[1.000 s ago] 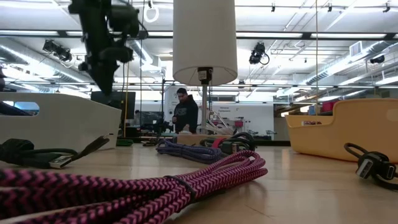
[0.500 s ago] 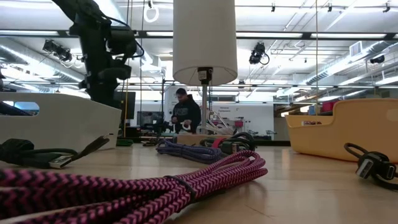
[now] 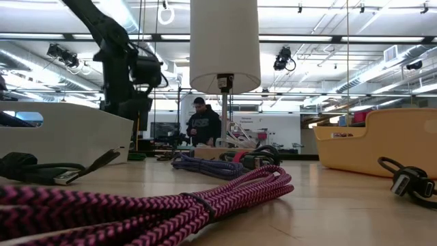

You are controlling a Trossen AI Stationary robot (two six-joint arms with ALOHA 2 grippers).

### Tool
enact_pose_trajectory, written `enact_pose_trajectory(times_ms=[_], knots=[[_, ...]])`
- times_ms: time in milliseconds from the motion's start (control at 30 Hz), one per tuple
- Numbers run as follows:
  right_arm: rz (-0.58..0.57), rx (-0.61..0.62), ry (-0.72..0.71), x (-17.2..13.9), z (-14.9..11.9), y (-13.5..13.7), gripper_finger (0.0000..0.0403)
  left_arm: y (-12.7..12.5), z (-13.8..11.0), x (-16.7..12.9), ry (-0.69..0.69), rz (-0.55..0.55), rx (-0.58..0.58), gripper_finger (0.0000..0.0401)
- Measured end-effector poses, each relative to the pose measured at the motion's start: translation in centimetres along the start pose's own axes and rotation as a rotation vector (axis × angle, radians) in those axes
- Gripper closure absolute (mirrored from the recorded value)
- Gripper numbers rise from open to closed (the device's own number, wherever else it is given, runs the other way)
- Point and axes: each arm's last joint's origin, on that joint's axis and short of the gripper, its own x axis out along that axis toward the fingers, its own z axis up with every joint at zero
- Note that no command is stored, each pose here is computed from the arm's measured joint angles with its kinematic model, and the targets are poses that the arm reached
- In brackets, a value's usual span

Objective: Pick & Place USB Port
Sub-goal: Put the top green patterned USB charger into the gray bin

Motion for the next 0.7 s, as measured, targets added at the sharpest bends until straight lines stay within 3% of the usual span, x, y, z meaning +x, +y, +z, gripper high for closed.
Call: enact_pose_trajectory(times_ms=[467,533,700], knots=[[0.005,0.000,-0.007,0.0,0.1,0.0,0.0256,-0.3,0.7,2.6,0.048,0.002,0.020,0.0223],[0.004,-0.001,-0.008,0.0,0.1,0.0,0.0256,-0.3,0.7,2.6,0.047,0.002,0.019,0.0253],[0.003,-0.005,-0.008,0.0,0.1,0.0,0.0256,-0.4,0.7,2.5,0.057,-0.015,0.018,0.0381]])
